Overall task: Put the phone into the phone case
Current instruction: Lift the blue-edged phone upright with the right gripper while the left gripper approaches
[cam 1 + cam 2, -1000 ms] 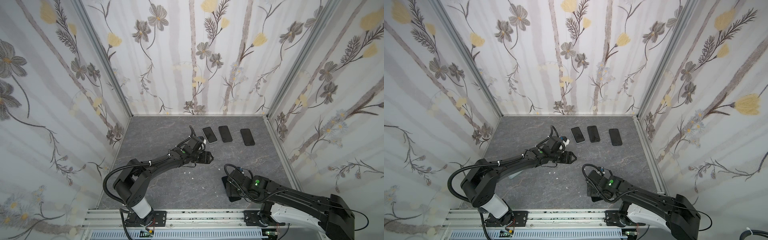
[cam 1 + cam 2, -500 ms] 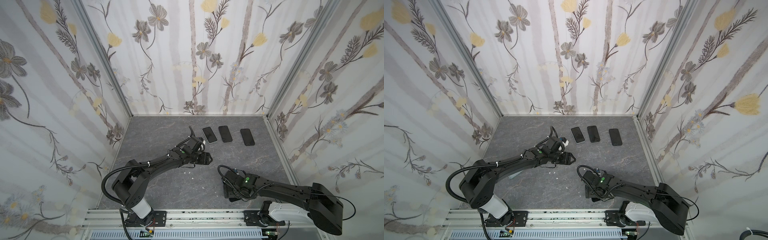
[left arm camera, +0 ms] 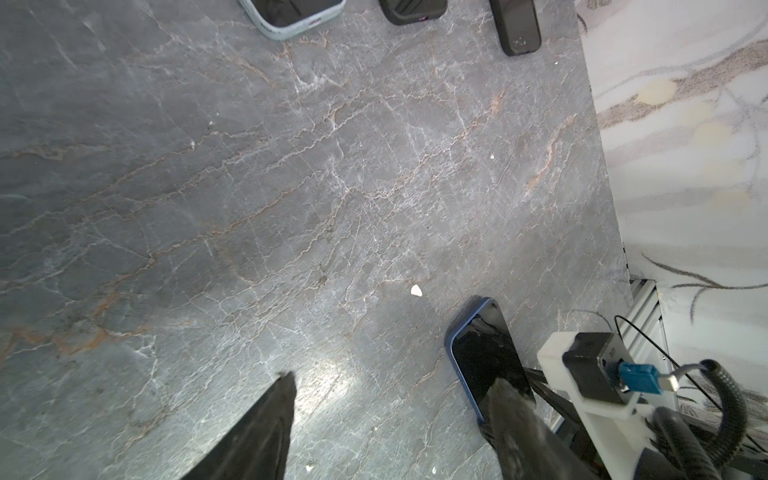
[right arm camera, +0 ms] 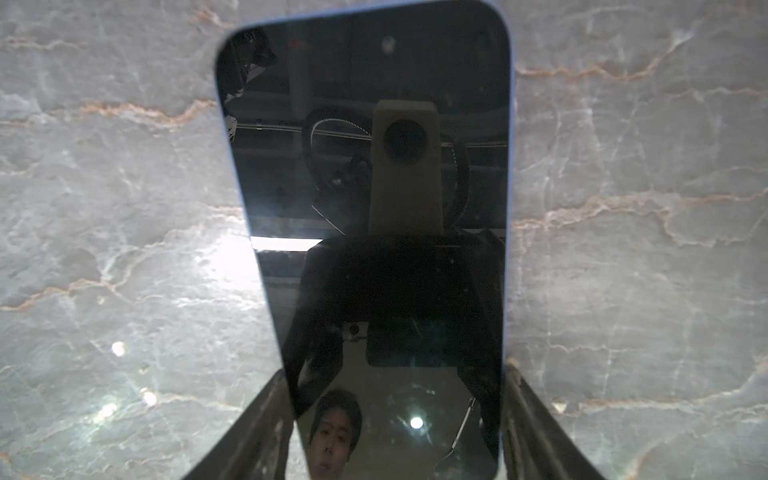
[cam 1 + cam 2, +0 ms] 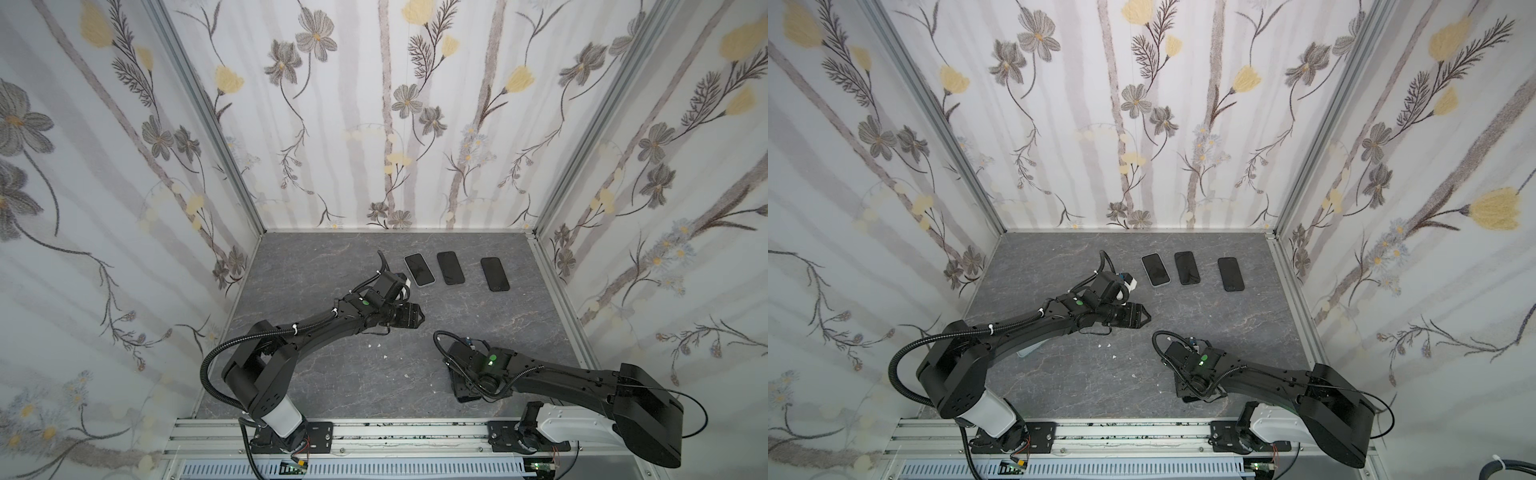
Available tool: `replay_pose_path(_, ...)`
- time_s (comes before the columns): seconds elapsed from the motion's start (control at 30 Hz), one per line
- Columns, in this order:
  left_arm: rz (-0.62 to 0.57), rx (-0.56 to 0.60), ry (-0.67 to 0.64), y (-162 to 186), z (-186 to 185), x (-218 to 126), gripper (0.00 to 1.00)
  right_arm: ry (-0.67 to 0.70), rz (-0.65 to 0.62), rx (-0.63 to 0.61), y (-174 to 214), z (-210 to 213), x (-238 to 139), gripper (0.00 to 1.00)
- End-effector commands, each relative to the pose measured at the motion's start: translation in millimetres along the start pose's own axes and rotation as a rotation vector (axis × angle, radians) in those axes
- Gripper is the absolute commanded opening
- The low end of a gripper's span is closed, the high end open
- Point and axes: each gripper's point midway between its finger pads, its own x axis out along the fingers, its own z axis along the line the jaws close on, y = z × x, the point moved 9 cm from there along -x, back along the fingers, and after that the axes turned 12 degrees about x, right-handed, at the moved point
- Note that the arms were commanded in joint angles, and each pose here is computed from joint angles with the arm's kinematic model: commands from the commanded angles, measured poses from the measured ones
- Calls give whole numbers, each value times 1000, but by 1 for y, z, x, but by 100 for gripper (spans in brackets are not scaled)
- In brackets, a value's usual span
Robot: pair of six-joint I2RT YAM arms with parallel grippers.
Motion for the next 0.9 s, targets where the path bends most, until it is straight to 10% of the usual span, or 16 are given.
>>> replay_pose_path(0.0, -11, 21, -16, -3, -1, -7, 74, -81, -25, -23, -5, 11, -4, 58)
replay_pose_path(0.4, -20, 41, 2, -13, -11, -22, 75, -137, -219, -64, -23, 14, -37, 54)
replay_pose_path(0.87, 63, 25, 324, -26, -49, -40, 74, -337, -530, -215, -56, 52, -120, 54)
